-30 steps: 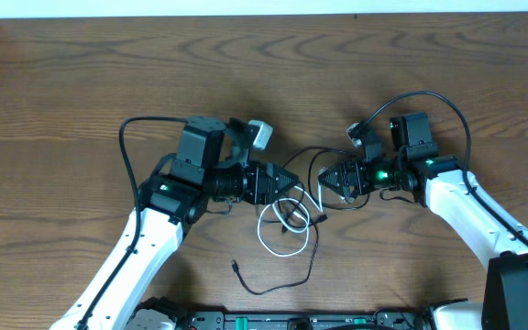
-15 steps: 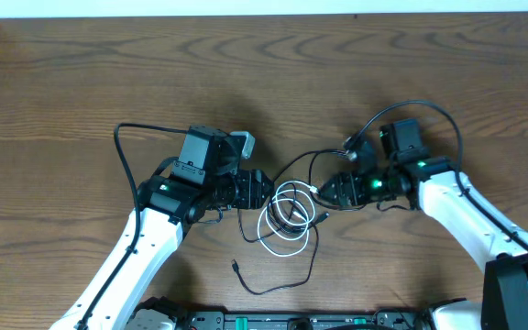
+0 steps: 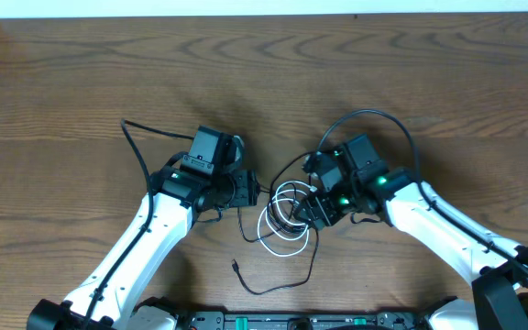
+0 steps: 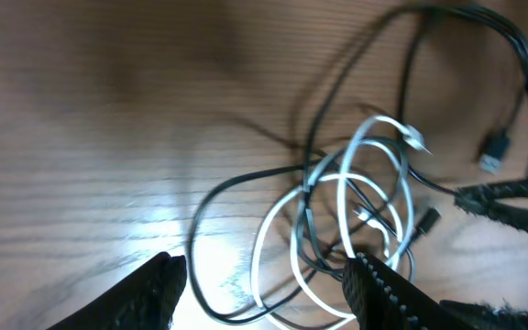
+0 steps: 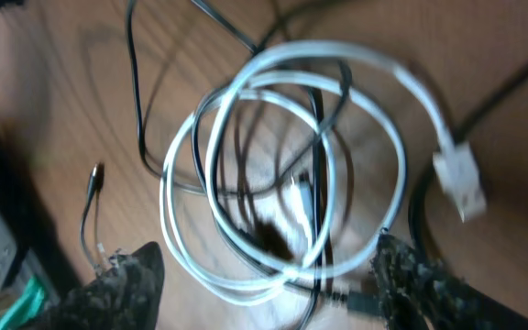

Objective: Untangle cables

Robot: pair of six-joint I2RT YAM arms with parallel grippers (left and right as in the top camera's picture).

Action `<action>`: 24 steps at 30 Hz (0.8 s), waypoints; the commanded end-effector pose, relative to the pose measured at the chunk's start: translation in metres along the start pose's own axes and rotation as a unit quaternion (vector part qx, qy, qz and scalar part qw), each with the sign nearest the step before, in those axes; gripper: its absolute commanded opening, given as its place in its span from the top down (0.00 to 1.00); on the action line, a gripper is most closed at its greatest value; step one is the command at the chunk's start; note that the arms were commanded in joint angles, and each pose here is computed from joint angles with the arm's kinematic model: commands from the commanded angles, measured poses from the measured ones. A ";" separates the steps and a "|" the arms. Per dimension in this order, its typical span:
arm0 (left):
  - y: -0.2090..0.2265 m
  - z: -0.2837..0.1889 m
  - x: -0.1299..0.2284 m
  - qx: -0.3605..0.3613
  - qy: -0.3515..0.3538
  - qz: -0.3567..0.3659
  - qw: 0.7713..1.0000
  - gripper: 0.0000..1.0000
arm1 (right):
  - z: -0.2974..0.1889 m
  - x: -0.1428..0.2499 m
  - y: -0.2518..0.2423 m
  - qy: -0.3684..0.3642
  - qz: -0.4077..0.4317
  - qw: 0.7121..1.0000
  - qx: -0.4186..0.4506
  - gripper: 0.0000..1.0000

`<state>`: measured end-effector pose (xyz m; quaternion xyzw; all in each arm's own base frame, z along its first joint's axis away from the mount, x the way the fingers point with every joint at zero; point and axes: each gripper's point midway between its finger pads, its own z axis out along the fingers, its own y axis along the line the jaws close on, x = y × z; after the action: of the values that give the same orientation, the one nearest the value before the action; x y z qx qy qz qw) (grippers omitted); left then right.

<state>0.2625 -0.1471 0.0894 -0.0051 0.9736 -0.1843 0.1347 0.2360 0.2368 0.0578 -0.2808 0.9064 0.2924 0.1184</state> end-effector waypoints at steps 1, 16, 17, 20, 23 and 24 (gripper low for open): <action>0.018 -0.005 -0.012 -0.057 -0.030 -0.057 0.996 0.40 | 0.008 -0.006 0.002 -0.009 -0.044 0.999 0.026 0.34; 0.067 -0.018 0.001 -0.187 -0.055 -0.201 0.960 0.40 | 0.042 0.001 0.042 0.007 -0.140 0.990 -0.004 0.37; 0.067 -0.018 0.001 -0.187 -0.055 -0.201 0.960 0.40 | 0.047 0.002 0.040 0.009 -0.134 0.991 -0.002 0.38; 0.067 -0.018 0.001 -0.187 -0.054 -0.201 0.960 0.40 | 0.061 0.003 0.033 0.015 -0.110 0.994 0.001 0.37; 0.067 -0.017 0.002 -0.187 -0.052 -0.201 0.960 0.40 | 0.066 0.003 0.026 0.016 -0.088 0.996 0.004 0.38; 0.067 -0.018 0.002 -0.187 -0.051 -0.201 0.960 0.40 | 0.065 0.002 0.025 0.015 -0.083 0.996 0.005 0.40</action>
<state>0.2533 -0.0803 0.0745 -0.2279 0.9643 -0.0265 0.1321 0.2200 0.2935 0.0190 -0.3825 0.8725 0.2722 0.1352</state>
